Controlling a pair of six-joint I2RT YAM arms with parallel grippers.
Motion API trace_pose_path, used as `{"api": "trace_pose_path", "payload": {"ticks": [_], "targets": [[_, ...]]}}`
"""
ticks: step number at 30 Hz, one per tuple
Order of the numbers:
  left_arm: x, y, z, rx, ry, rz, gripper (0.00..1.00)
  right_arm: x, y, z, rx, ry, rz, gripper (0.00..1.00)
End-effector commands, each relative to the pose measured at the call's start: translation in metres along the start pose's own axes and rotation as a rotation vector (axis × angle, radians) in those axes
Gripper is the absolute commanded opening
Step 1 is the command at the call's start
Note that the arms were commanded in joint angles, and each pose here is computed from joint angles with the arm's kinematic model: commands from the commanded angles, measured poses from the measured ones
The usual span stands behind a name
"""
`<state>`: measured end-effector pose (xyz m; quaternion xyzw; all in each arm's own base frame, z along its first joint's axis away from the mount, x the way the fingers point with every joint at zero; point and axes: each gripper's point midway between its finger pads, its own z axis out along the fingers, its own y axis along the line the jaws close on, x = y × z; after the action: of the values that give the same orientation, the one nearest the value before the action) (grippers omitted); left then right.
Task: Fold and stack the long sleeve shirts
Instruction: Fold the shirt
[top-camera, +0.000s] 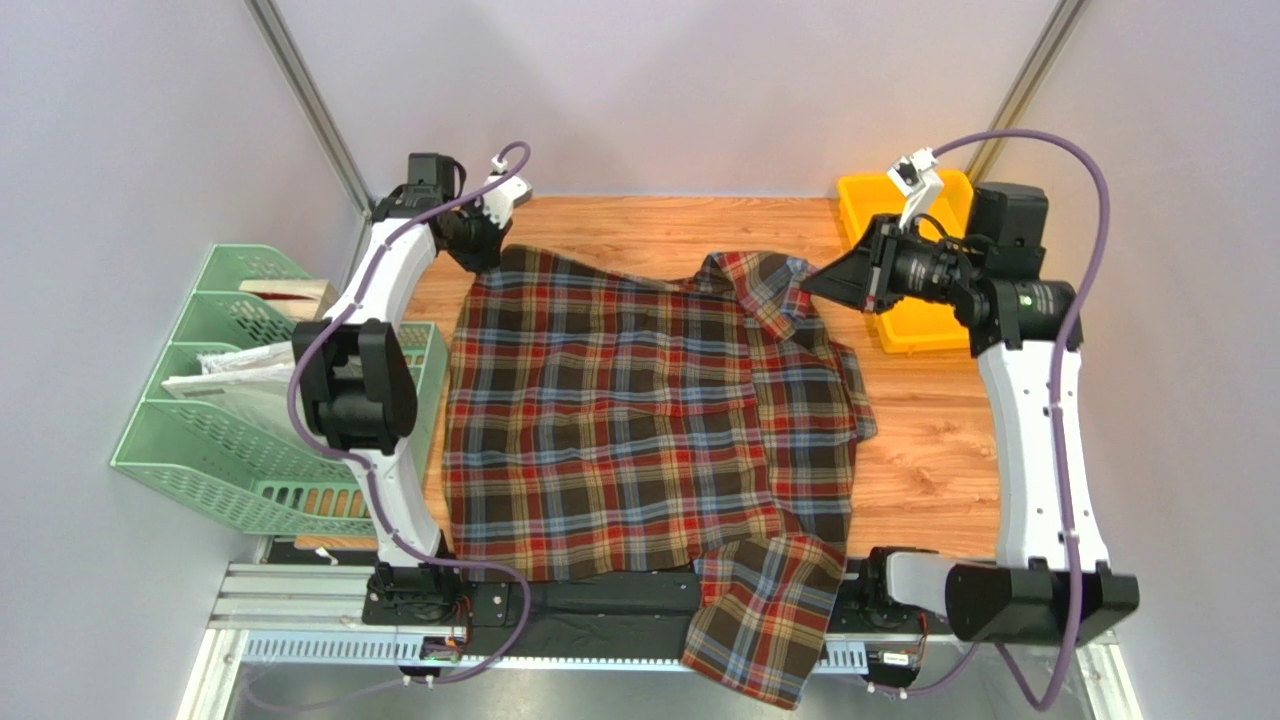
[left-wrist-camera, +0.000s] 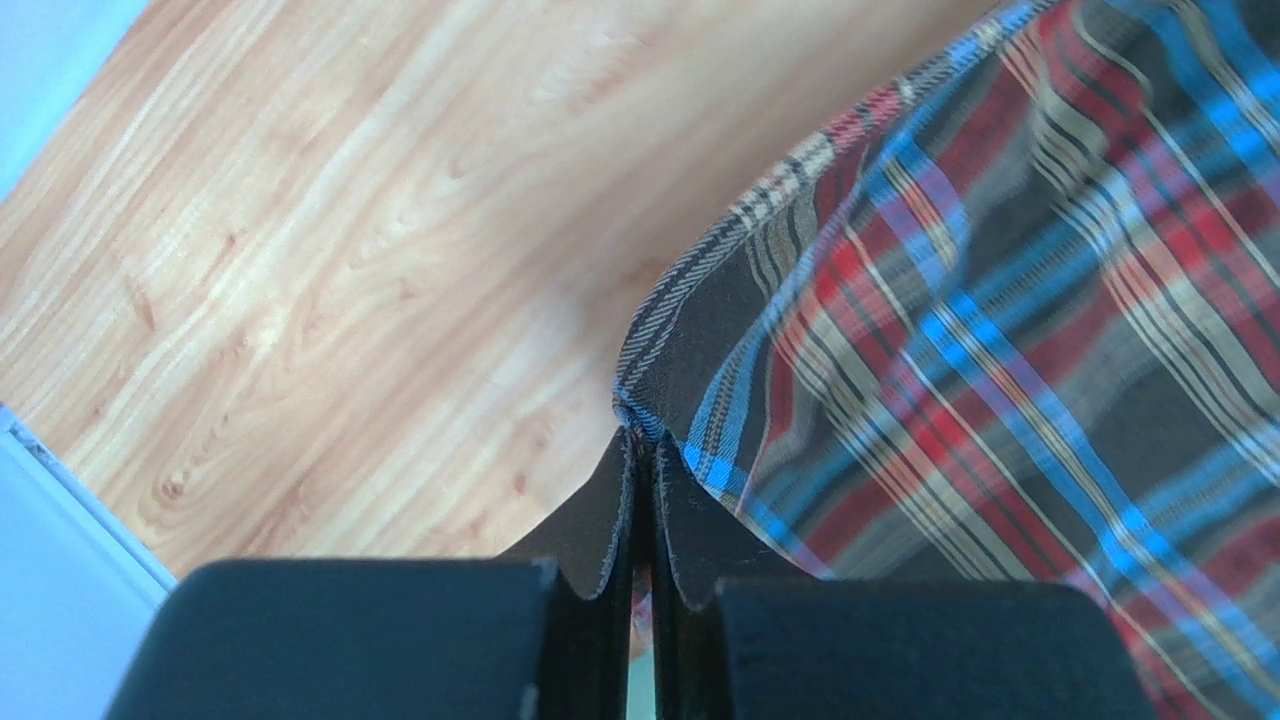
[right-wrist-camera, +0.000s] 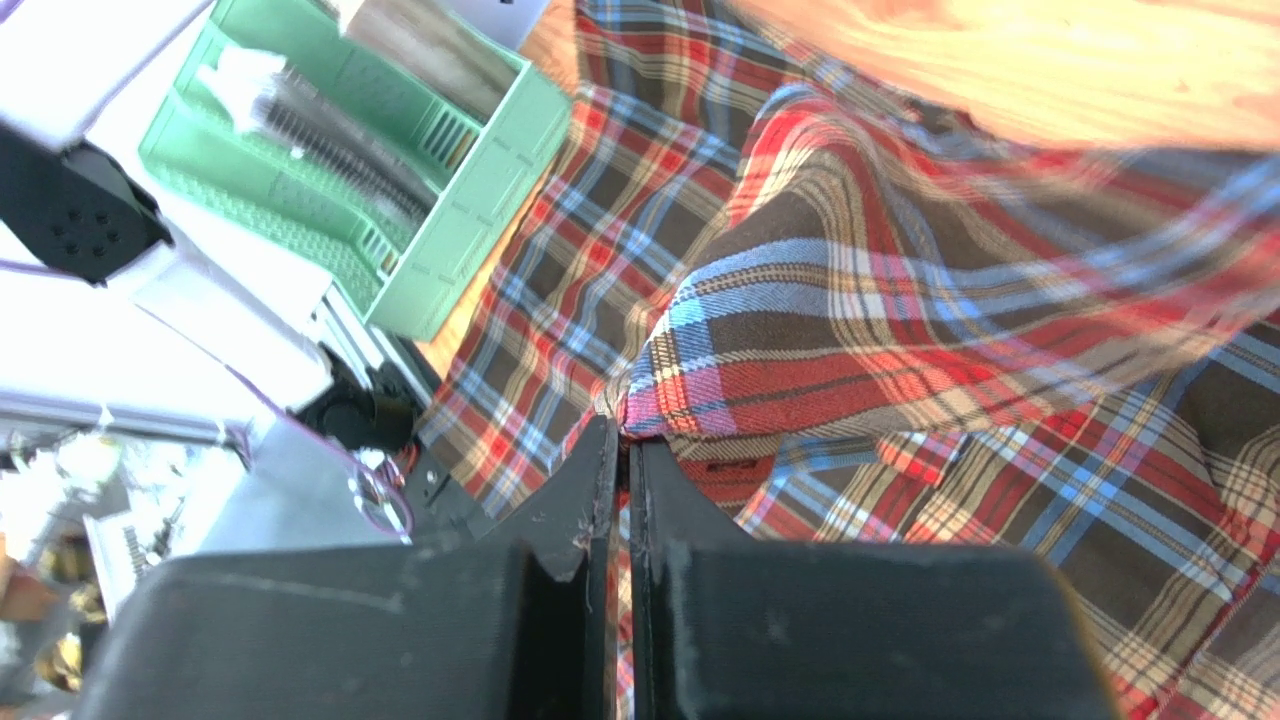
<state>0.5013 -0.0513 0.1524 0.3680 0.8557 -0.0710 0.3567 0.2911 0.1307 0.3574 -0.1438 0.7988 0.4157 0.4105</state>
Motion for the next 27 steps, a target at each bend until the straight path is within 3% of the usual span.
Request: {"api": "trace_pose_path", "payload": {"ticks": [1, 17, 24, 27], "targets": [[-0.027, -0.008, -0.037, -0.012, -0.150, 0.166, 0.03, 0.019, 0.030, -0.022, -0.033, 0.014, -0.060, 0.00], [0.013, -0.061, -0.083, 0.031, -0.185, 0.321, 0.04, 0.056, 0.100, -0.091, 0.076, -0.119, -0.203, 0.00], [0.053, -0.086, -0.075, 0.078, -0.132, 0.382, 0.06, 0.064, 0.077, -0.093, 0.174, -0.074, -0.241, 0.00], [0.073, -0.090, -0.065, 0.091, -0.085, 0.381, 0.12, 0.076, 0.069, -0.085, 0.146, -0.022, -0.227, 0.00]]}}
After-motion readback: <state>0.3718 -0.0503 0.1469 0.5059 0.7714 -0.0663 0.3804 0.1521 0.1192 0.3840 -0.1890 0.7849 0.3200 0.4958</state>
